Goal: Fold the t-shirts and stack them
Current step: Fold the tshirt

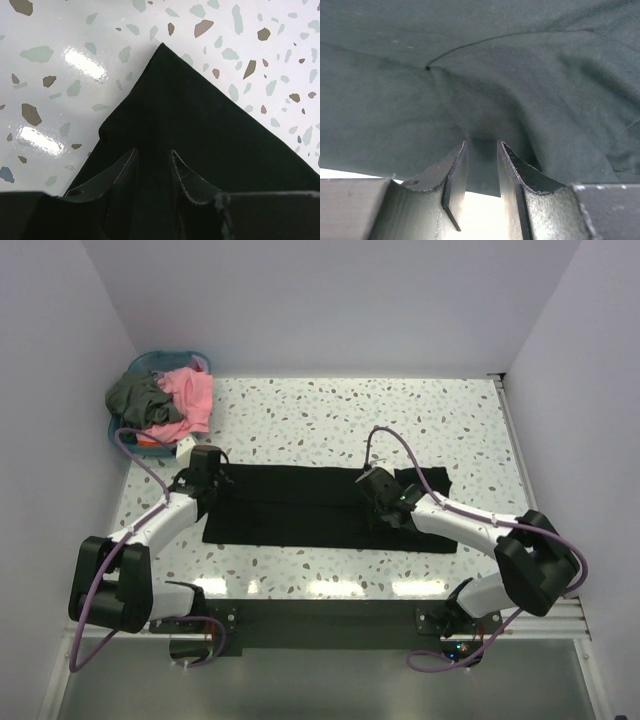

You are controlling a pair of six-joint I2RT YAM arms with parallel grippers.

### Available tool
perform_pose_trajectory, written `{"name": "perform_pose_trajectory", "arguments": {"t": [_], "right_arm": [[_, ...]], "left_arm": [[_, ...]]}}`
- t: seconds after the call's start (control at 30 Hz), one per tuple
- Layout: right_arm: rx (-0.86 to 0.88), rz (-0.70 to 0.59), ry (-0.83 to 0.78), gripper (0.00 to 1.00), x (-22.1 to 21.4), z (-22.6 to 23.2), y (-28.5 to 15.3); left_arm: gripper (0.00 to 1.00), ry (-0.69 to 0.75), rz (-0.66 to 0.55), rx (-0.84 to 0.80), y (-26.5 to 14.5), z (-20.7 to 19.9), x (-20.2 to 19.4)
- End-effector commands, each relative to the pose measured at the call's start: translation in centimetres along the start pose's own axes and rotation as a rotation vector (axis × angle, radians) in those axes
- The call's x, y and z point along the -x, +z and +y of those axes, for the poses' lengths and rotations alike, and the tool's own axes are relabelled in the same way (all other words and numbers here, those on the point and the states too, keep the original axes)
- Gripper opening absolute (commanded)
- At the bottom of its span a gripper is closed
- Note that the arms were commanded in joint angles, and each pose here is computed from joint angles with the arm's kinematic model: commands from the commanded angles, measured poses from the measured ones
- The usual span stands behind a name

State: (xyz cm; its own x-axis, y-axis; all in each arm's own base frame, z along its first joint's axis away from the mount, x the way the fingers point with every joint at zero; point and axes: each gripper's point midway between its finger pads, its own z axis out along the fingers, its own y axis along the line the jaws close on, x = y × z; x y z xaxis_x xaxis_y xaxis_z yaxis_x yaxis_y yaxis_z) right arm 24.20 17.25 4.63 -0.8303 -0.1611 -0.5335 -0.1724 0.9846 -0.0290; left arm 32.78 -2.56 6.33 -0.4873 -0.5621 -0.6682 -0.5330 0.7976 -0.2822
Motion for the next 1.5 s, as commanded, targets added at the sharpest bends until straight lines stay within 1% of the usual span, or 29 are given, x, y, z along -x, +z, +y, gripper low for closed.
{"name": "perform_pose_trajectory", "arguments": {"t": [0.0,0.23,0.37,0.47,0.93,0.97,1.07,1.13,1.17,1.3,1.4,1.47], "right_arm": [[-0.032,-0.092,-0.001,0.34,2.9,0.1,0.0],[-0.025,-0.055,-0.006,0.34,1.7,0.4,0.8],[-0.002,-0.046,0.004,0.34,1.4,0.7,0.4],[0.011,-0.045,0.006,0.36,1.2,0.9,0.0],[0.004,-0.007,-0.009,0.35,0.3,0.9,0.4],[0.004,-0.002,-0.014,0.33,0.2,0.9,0.5],[0.006,0.008,-0.016,0.31,-0.1,1.0,0.6],[0.004,0.010,-0.020,0.29,-0.1,1.0,0.6],[0.003,0.013,-0.020,0.26,-0.1,0.9,0.6],[-0.003,0.012,-0.022,0.06,0.3,0.9,0.3],[-0.002,0.003,-0.021,0.01,1.0,0.9,-0.5],[0.008,-0.005,-0.020,0.00,1.4,0.9,-1.4]], "left_arm": [[0.35,-0.005,-0.035,-0.033,0.2,-0.8,0.7],[0.34,-0.001,-0.034,-0.037,0.3,-0.9,0.8],[0.34,-0.002,-0.035,-0.035,0.4,-0.9,0.7],[0.34,0.000,-0.030,-0.029,0.6,-0.6,0.4],[0.33,-0.002,-0.024,-0.028,0.6,-0.6,0.3],[0.33,-0.001,-0.022,-0.026,0.7,-0.5,0.2],[0.33,-0.002,-0.023,-0.025,0.7,-0.5,0.2],[0.33,-0.002,-0.024,-0.024,0.7,-0.5,0.2],[0.33,0.000,-0.023,-0.023,0.7,-0.5,0.2],[0.33,-0.003,-0.022,-0.023,0.7,-0.4,0.1],[0.33,-0.001,-0.020,-0.019,0.7,-0.3,0.1],[0.33,-0.004,-0.021,-0.018,0.7,-0.2,0.1]]}}
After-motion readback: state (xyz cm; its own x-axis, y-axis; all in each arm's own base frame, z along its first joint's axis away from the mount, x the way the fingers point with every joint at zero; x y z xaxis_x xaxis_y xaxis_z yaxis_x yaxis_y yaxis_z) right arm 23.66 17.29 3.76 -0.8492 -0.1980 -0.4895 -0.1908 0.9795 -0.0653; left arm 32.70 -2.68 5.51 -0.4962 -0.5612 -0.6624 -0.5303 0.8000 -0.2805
